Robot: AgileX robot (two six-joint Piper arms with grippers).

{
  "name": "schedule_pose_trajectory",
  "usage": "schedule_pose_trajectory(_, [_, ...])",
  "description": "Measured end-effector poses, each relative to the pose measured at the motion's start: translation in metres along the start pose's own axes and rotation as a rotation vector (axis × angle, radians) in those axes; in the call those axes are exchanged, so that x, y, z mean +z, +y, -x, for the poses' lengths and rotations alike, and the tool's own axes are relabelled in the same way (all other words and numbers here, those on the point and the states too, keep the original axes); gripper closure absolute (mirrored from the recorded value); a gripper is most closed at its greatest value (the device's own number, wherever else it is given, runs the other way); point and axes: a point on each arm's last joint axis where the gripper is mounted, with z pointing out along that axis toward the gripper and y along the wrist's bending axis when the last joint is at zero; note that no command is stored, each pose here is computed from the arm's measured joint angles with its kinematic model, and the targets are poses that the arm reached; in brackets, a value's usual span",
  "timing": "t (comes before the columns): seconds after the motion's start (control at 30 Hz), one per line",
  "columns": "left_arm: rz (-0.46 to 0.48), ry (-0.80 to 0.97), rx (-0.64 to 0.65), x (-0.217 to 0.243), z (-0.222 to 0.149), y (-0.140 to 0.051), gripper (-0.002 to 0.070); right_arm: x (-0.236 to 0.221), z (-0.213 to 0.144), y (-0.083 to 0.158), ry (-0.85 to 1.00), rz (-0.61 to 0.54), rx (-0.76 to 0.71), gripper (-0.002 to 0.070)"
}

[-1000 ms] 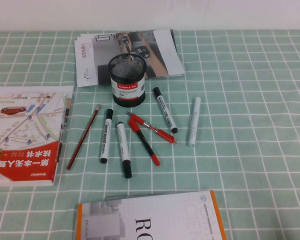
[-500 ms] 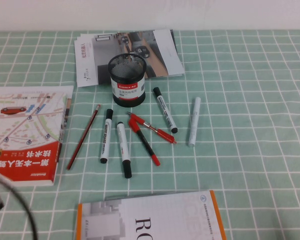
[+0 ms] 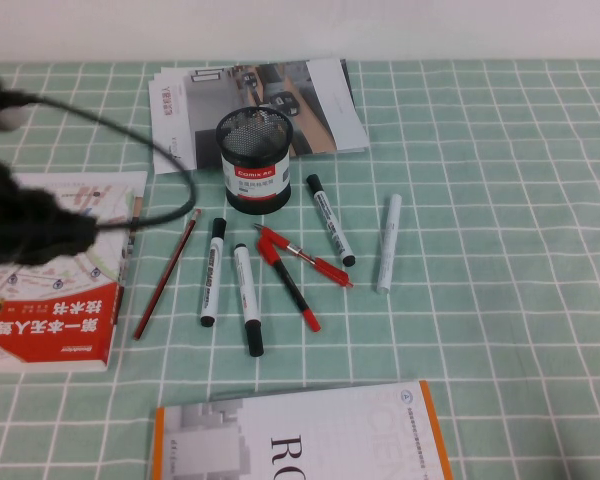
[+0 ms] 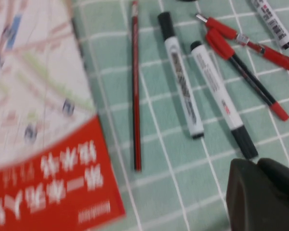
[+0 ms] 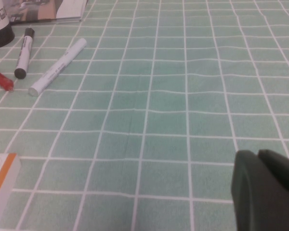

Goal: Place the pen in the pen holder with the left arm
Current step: Pick up the pen on the table

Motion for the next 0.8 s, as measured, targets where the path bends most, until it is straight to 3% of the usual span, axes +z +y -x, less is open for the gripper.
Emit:
schedule_pose_trajectory(0.13, [-0.007, 0.099, 0.116, 0.036, 0.034, -0.011, 0.0679, 0.0, 0.0, 0.0, 0.0, 0.0, 0.0, 0.0696])
schedule_pose_trajectory(0.4, [0.031, 0.339, 0.212, 0.106, 0.07, -0.032, 0.0679, 0.0, 0.0, 0.0, 0.0, 0.0, 0.0, 0.0696])
schedule_pose_trajectory(0.67, [0.044, 0.424, 0.217, 0.151, 0.071, -0.028, 0.0676, 0.0, 0.0, 0.0, 0.0, 0.0, 0.0, 0.0696])
schedule_pose_trajectory(0.8, [0.067, 0.47, 0.248, 0.167, 0.065, -0.022, 0.059, 0.0, 0.0, 0.0, 0.0, 0.0, 0.0, 0.0696])
